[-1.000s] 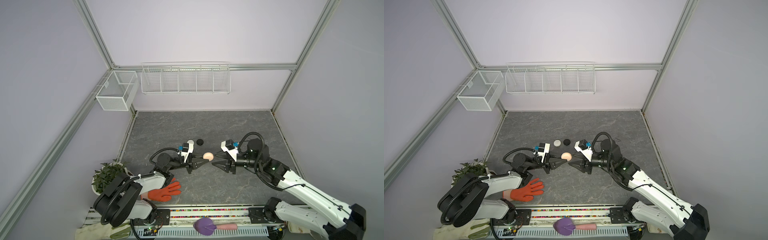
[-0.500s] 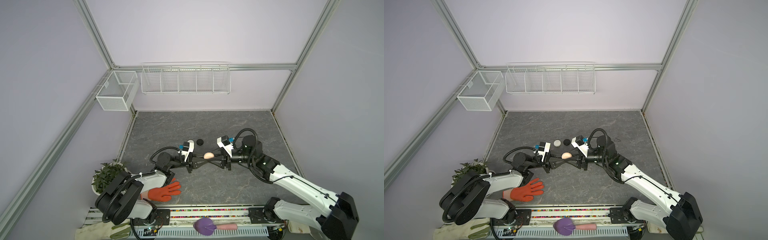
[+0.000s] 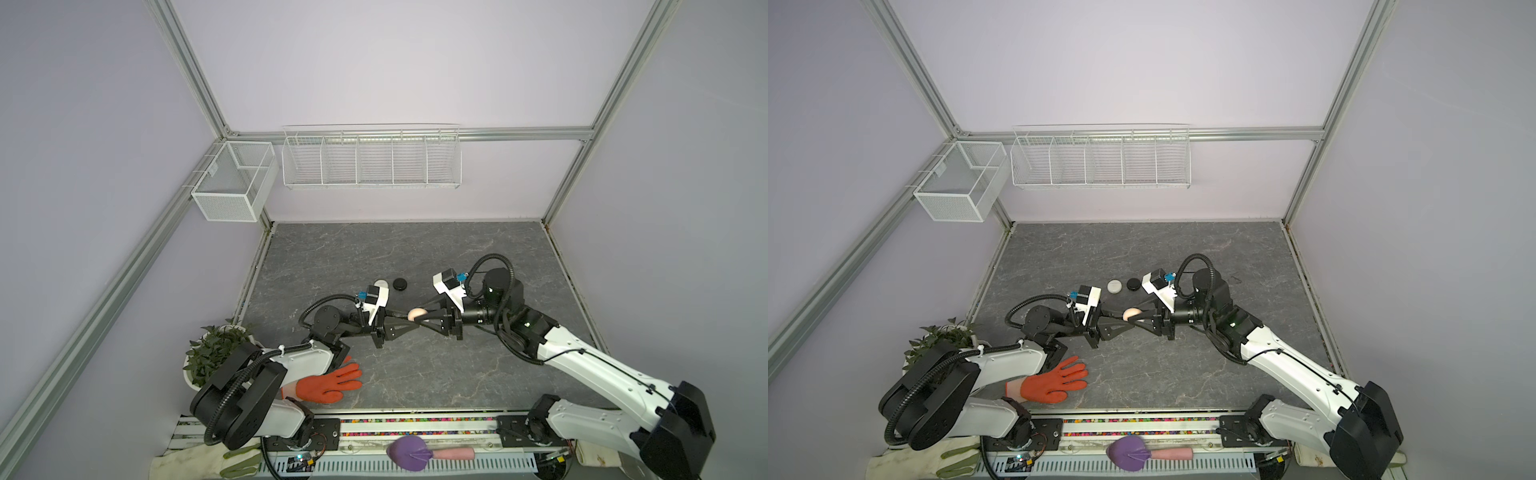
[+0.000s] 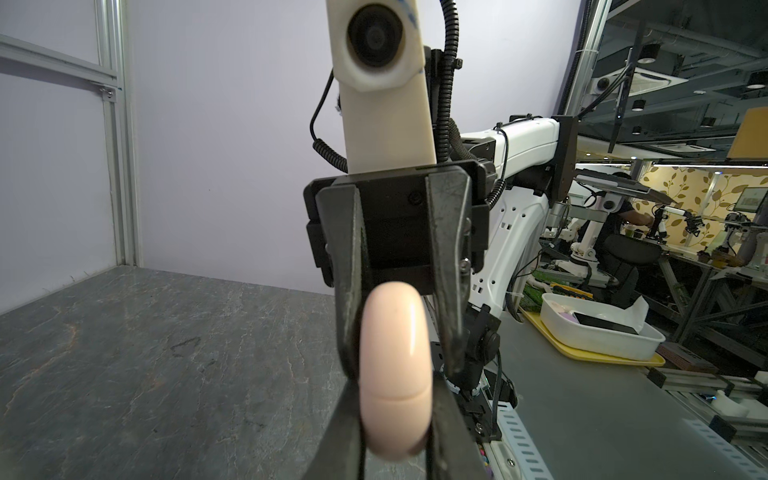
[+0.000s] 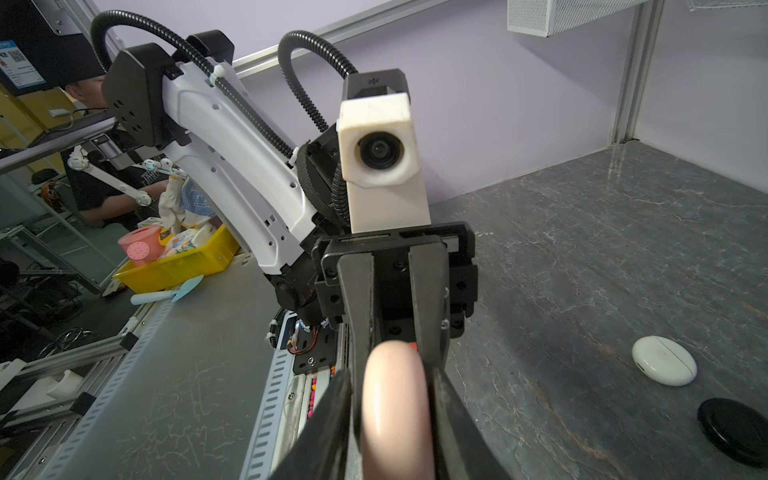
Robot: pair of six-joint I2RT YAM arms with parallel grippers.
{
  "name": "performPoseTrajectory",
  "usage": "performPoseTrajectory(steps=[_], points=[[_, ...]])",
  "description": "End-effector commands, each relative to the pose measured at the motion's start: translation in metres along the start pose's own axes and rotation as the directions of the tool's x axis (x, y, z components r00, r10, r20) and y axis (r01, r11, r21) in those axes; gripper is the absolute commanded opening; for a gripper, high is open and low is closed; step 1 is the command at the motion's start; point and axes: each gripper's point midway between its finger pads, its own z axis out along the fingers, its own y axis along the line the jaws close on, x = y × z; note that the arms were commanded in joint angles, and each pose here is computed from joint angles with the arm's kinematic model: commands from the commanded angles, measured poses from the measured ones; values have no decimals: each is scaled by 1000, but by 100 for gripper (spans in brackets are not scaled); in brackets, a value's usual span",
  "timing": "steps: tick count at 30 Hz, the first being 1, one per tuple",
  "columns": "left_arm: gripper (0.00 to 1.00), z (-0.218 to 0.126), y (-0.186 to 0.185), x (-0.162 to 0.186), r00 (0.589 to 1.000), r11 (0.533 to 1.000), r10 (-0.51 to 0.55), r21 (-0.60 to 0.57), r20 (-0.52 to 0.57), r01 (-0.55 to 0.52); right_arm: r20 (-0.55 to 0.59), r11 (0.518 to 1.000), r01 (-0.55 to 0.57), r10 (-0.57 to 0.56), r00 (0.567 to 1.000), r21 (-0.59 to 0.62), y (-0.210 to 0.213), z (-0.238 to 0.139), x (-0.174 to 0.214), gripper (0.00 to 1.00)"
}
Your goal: Insert the wireless bluetooth earbuds into the charging case
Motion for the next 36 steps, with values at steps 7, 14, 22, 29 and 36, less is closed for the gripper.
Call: performPoseTrajectory(steps=[7, 14, 22, 29, 36], points=[[0, 3, 3, -17, 999, 1000, 16, -11, 41, -16, -33, 997, 72, -72, 997, -2, 10, 7, 5, 27], [0, 4, 5, -23, 998, 1000, 9, -21, 56, -7, -67, 996, 86, -84, 994, 26, 2, 14, 14, 20], [21, 1, 13, -29, 997, 998, -1, -63, 80, 6, -81, 993, 73, -66, 995, 88, -15, 16, 17, 10], [76, -35, 63, -13, 987, 919, -44, -381, 152, 99, -74, 945, -97, 126, 989, 312, -111, 2, 47, 7], [82, -69, 130, 15, 982, 709, -142, -680, 122, 187, -95, 850, -316, 388, 917, 422, -220, 13, 85, 6]])
